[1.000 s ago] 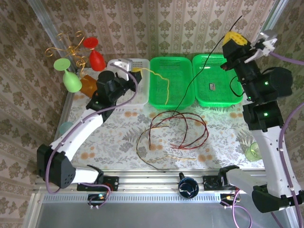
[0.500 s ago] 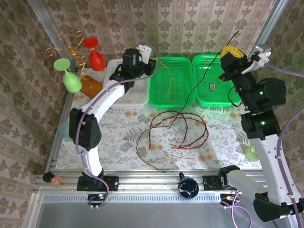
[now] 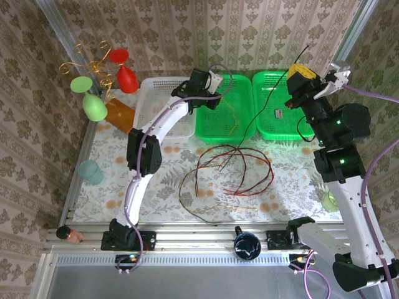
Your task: Untangle the cables
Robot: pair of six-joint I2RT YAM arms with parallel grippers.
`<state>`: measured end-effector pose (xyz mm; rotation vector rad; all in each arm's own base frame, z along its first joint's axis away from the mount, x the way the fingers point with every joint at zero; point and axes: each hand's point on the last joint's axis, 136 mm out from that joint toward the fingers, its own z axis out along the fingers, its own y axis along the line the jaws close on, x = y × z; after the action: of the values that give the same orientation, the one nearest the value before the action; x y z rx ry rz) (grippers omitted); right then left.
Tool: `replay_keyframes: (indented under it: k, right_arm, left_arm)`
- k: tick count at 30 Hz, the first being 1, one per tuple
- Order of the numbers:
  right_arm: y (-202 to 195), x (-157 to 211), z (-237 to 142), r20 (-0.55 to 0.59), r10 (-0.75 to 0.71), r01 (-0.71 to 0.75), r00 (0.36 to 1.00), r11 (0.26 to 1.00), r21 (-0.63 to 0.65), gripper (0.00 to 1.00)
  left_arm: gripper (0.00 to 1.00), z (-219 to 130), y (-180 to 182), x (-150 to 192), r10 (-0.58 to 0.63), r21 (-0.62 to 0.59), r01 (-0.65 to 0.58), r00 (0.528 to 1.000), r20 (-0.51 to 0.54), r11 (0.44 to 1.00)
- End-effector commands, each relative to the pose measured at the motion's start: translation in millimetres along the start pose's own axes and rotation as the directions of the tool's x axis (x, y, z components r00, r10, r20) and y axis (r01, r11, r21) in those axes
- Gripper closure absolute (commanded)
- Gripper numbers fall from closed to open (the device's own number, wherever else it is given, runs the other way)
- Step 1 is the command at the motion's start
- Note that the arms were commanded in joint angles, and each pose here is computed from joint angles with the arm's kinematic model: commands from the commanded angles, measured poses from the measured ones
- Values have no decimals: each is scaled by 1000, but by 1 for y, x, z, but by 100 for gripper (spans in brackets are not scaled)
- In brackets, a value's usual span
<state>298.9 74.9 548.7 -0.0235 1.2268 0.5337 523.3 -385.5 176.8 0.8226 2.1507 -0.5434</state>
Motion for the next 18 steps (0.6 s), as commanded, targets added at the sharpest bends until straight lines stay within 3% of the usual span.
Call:
replay_keyframes:
  k: [1,4,5,7,9,18]
  right_arm:
    - [-1,-1,-2,11,13,-13,1000,1000,2,100]
    - [-1,1,-1,11,23,-23,1000,1000,0,100]
    - [-1,1,-2,14,26,-26,1000,1000,1,100]
    - [-2,1,-1,15,32,-32,999,999,1,100]
    - [-1,0,-2,16,37,-36,999,999,-3,100]
    - [-5,10,0,-6,33,-33,999,999,11,100]
  left_arm:
    - [94,4,3,6,-31,39,33,999,-33,999]
    - [87,13,11,12,-74,53,77,996,-48,996]
    - [78,14,14,14,-81,54,84,995,-54,995]
    - [53,15,17,14,-80,48,82,995,-56,995]
    - [40,10,17,9,-60,33,61,997,-43,998]
    - [33,-41,-2,-28,11,40,-13,998,58,999]
